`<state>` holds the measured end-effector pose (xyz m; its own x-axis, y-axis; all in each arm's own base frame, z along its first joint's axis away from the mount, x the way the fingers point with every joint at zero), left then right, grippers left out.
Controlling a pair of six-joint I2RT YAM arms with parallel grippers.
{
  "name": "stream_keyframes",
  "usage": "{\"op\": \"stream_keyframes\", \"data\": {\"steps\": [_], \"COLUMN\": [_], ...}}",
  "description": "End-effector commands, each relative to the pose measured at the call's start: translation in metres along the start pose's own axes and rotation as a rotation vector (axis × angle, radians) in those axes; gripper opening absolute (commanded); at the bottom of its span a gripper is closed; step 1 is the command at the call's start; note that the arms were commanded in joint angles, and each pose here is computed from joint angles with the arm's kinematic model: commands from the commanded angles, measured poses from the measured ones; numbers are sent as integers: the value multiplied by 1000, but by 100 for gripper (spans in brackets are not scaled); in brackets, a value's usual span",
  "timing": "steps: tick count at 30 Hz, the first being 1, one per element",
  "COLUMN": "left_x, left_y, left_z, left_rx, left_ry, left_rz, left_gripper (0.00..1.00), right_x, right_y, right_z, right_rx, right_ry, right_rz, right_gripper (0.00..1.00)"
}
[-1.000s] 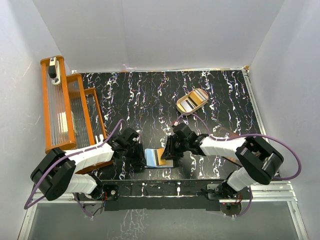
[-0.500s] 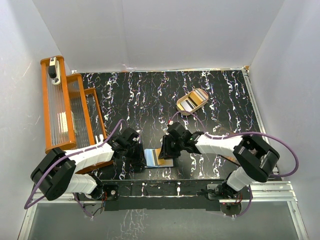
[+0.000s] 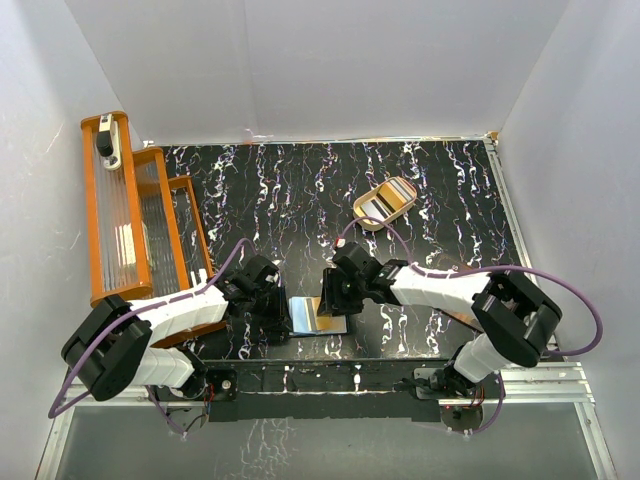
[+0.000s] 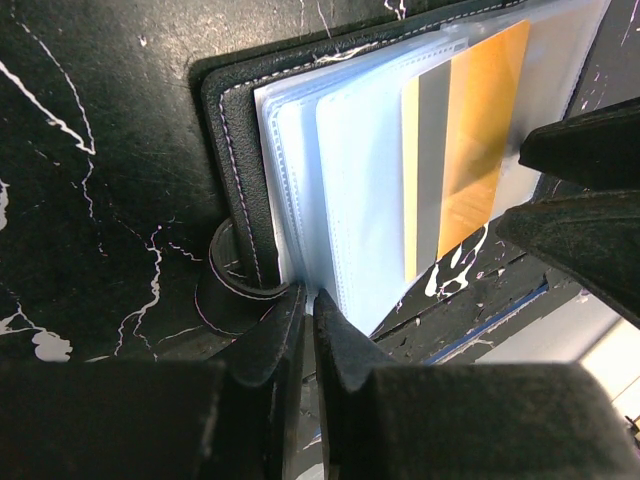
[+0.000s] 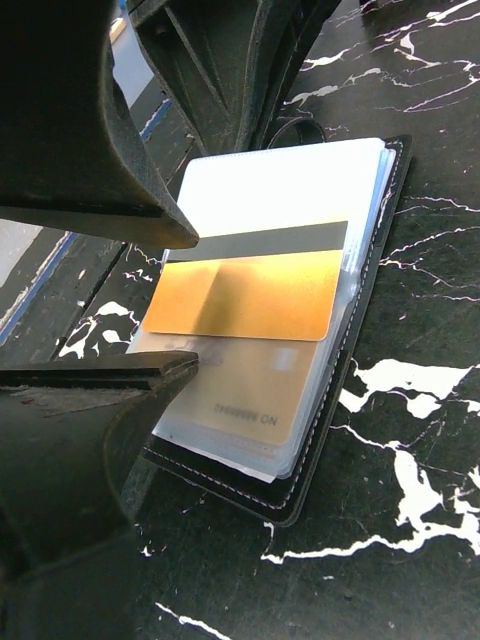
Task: Put the credit cards into the card holder
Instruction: Insert the credit card into the card holder.
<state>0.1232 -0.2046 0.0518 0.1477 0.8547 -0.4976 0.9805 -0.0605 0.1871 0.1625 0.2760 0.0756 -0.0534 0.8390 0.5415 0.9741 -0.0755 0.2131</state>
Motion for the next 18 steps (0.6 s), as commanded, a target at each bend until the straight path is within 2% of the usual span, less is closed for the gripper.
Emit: {"op": "stream_keyframes", "data": {"steps": [1, 10, 18], "left_x": [-1, 0, 0], "left_y": [-2, -3, -4], "left_z": [-1, 0, 0], "left_rx": [20, 20, 13], "left_ry": [9, 3, 3], "left_rz": [14, 9, 1], "left_gripper": [8, 8, 8], "right_x": [16, 27, 41], "right_y": [9, 2, -1], "right_z": [0, 11, 15], "right_rx": [-22, 13, 36], "right_ry": [56, 96, 203], "right_rz": [-35, -51, -16], "right_gripper": [44, 42, 42]}}
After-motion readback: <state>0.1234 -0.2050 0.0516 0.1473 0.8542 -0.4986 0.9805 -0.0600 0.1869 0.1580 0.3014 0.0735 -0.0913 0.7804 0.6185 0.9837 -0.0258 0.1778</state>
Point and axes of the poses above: each gripper's point midway between its finger pads, its own z axis out along the fingers, its own x axis along the line the jaws close on, y = z × x, the point moved 4 cm from there along -z, back along the fingers, and after that the axes turned 6 degrees about z, right-handed, at the moved point
